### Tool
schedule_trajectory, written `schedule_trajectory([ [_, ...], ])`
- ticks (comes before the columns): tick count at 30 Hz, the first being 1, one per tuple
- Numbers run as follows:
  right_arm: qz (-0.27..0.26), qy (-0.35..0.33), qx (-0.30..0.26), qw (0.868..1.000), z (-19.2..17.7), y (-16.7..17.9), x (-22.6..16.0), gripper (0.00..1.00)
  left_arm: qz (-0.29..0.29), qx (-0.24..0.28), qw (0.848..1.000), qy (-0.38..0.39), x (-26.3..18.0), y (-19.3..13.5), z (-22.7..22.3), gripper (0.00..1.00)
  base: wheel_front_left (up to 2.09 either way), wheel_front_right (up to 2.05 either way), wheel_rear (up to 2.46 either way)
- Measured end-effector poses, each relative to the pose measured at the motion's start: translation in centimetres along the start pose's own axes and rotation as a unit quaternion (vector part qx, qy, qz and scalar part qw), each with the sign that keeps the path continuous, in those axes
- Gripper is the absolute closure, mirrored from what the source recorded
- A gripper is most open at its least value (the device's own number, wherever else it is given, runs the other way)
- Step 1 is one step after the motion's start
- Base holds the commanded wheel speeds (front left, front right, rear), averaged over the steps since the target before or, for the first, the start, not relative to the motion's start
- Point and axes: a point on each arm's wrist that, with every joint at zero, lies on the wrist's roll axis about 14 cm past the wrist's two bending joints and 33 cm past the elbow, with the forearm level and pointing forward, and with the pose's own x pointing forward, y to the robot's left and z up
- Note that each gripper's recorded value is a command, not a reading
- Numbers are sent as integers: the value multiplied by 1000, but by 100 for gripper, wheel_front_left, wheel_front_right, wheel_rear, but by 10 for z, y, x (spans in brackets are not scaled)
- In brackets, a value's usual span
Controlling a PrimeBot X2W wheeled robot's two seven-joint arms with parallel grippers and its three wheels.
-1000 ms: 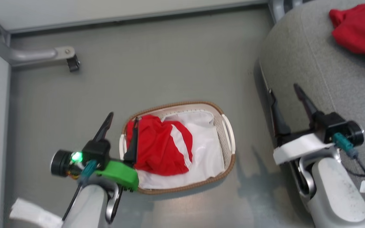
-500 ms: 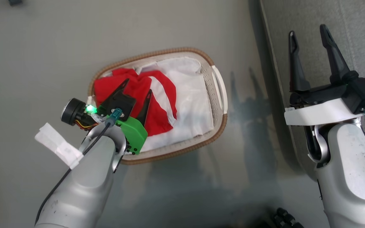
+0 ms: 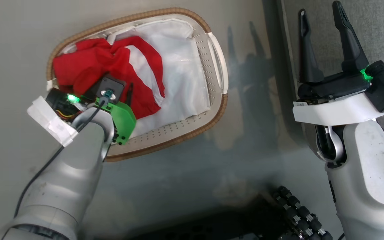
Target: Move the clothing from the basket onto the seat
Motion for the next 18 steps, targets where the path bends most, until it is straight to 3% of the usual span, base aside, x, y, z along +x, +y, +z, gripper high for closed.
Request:
schedule_trajectory([
  [11, -11, 22, -5, 1000, -19, -13, -4, 0, 7, 32, 997, 64, 28, 2, -30, 0, 0, 0, 0],
  [12, -12, 23, -4, 1000, -20, -13, -4, 0, 8, 31, 997, 69, 29, 1, -34, 21, 0, 0, 0],
  [13, -13, 24, -4, 1000, -20, -14, -5, 0, 8, 32, 997, 72, 30, 1, -35, 50, 0, 0, 0],
  [14, -14, 25, -5, 1000, -21, -15, -5, 0, 9, 34, 997, 75, 30, 1, -37, 65, 0, 0, 0],
  [15, -15, 25, -5, 1000, -21, -15, -5, 0, 10, 34, 996, 77, 30, 1, -38, 90, 0, 0, 0],
  [16, -15, 25, -5, 1000, -21, -16, -5, 0, 10, 32, 996, 78, 30, 1, -38, 100, 0, 0, 0],
  [18, -16, 25, -5, 1000, -19, -16, -5, 0, 12, 31, 997, 73, 29, 2, -35, 100, 0, 0, 0],
])
